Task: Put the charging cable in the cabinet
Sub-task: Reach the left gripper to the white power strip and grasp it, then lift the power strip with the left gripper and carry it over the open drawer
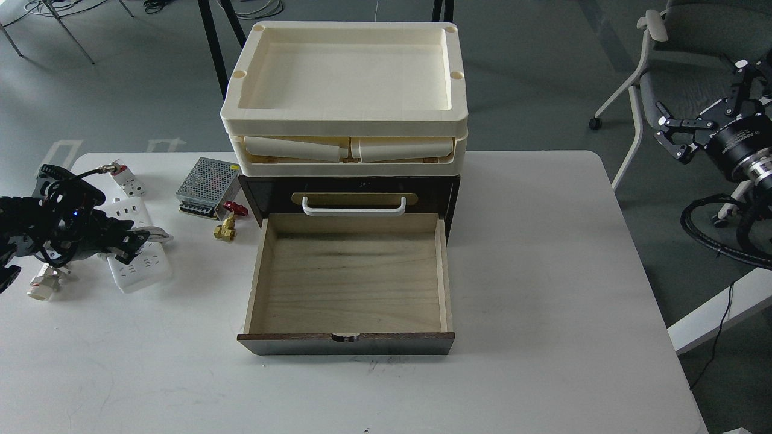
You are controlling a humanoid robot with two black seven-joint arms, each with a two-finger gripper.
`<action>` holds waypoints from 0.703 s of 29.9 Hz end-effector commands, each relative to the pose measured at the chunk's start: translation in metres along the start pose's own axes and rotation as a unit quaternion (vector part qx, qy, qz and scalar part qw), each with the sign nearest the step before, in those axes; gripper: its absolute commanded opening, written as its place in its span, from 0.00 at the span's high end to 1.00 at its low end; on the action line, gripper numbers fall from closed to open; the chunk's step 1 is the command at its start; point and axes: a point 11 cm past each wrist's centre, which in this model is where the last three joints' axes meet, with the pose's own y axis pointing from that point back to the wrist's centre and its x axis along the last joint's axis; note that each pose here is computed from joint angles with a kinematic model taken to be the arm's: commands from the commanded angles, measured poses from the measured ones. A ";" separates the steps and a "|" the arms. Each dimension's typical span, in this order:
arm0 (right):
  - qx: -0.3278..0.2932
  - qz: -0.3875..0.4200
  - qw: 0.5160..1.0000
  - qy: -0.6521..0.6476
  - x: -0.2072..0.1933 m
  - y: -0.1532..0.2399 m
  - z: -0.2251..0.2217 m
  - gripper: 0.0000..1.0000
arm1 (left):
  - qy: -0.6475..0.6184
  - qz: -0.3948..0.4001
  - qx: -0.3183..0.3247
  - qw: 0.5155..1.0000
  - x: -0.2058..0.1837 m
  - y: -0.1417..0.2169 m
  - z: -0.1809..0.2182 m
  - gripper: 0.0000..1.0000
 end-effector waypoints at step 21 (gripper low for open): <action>-0.004 0.011 1.000 0.000 0.008 0.005 0.004 0.00 | -0.024 0.044 0.009 0.999 0.011 0.008 -0.009 1.00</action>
